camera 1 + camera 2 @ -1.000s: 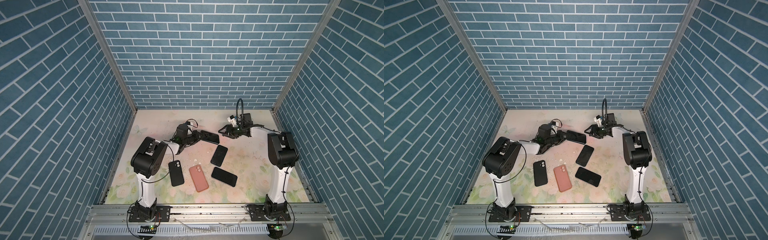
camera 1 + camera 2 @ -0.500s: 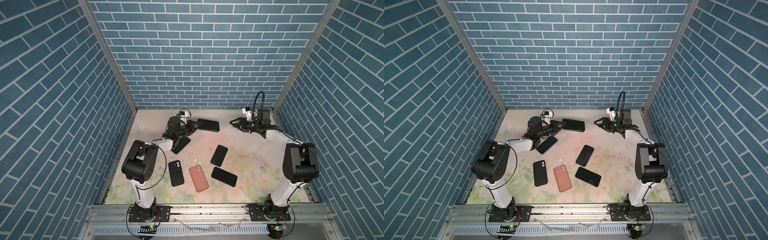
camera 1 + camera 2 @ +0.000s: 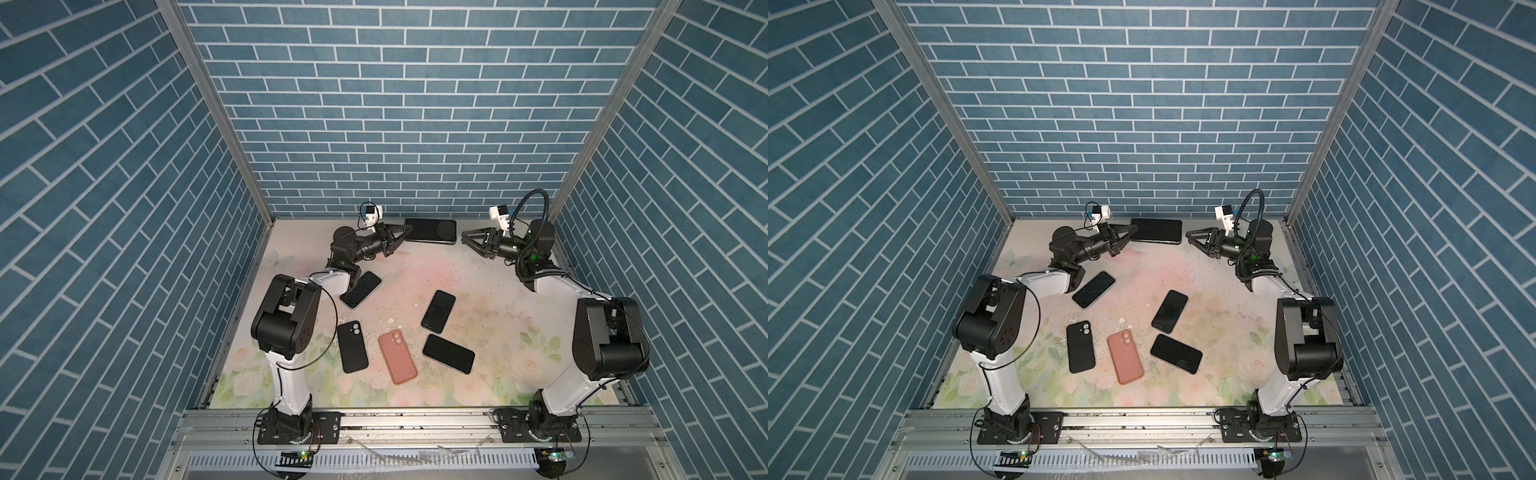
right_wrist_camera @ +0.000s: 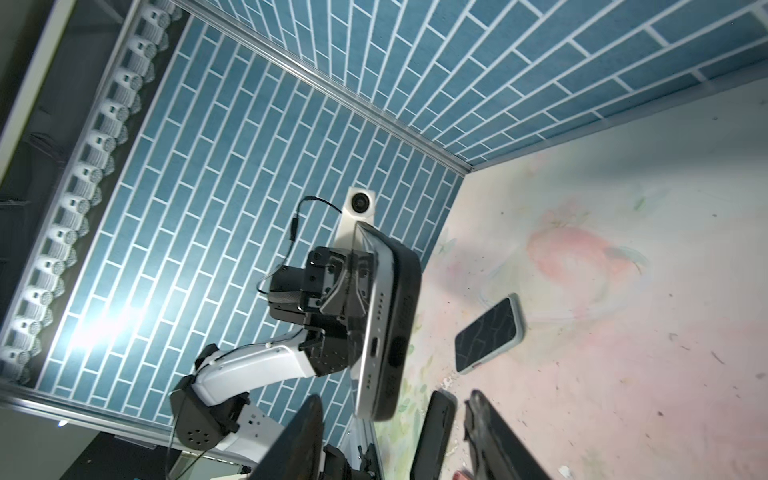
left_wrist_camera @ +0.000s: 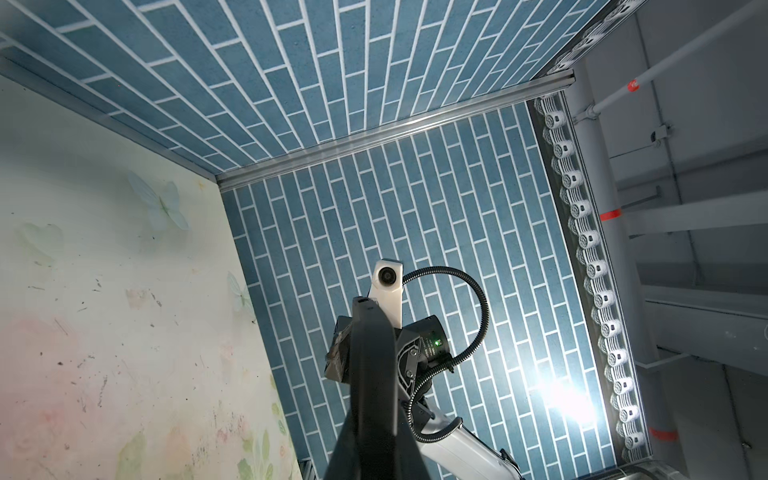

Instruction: Put the phone into the phone case

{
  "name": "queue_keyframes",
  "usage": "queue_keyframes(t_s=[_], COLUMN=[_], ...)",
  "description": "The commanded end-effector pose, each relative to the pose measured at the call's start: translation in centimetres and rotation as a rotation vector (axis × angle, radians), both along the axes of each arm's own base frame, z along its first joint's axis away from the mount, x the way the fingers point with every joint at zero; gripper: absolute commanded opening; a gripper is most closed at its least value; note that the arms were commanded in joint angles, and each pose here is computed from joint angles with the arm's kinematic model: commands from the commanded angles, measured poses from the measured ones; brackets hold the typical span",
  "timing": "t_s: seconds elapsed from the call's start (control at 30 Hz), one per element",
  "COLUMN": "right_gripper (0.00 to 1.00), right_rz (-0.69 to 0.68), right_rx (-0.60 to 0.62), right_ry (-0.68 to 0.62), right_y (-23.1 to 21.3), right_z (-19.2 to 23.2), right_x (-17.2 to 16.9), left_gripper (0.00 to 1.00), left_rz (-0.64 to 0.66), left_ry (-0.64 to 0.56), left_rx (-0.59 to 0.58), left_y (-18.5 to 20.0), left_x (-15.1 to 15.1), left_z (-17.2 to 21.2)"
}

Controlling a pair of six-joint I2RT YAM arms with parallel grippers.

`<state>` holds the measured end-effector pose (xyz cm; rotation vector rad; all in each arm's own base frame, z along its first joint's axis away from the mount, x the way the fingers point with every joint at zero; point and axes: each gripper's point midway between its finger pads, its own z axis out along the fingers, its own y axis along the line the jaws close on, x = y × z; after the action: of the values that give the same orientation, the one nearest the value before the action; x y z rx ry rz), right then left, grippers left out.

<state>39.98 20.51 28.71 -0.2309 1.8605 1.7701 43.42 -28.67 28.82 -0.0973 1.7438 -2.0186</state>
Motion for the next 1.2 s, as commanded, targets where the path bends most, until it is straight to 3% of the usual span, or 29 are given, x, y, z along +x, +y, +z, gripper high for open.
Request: queue_keyframes(t_s=[0.0, 0.5, 0.97, 1.1, 1.17], right_gripper=[0.55, 0.52, 0.06, 0.07, 0.16], right_rz=[0.051, 0.121, 0.116, 0.107, 0.107], right_rx=[0.072, 0.071, 0.047, 0.024, 0.008], right_ry=[-0.029, 0.043, 0.096, 0.101, 0.088], right_y=[0.4, 3.3, 3.7, 3.8, 3.8], right_z=[1.9, 0.4, -0.6, -1.1, -1.1], right_x=[-0.9, -1.5, -1.3, -1.1, -1.2], left_gripper=[0.00, 0.00, 0.00, 0.00, 0.00], left_rz=[-0.020, -0.013, -0.015, -0.015, -0.018], left_ry=[-0.098, -0.116, -0.122, -0.122, -0.127], left_rx=[-0.047, -0.046, -0.032, -0.033, -0.033], left_y=[0.2, 0.0, -0.3, -0.3, -0.4], left_x=[-0.7, -0.6, -0.5, -0.3, -0.5], left_z=[2.8, 3.3, 2.9, 2.9, 3.1])
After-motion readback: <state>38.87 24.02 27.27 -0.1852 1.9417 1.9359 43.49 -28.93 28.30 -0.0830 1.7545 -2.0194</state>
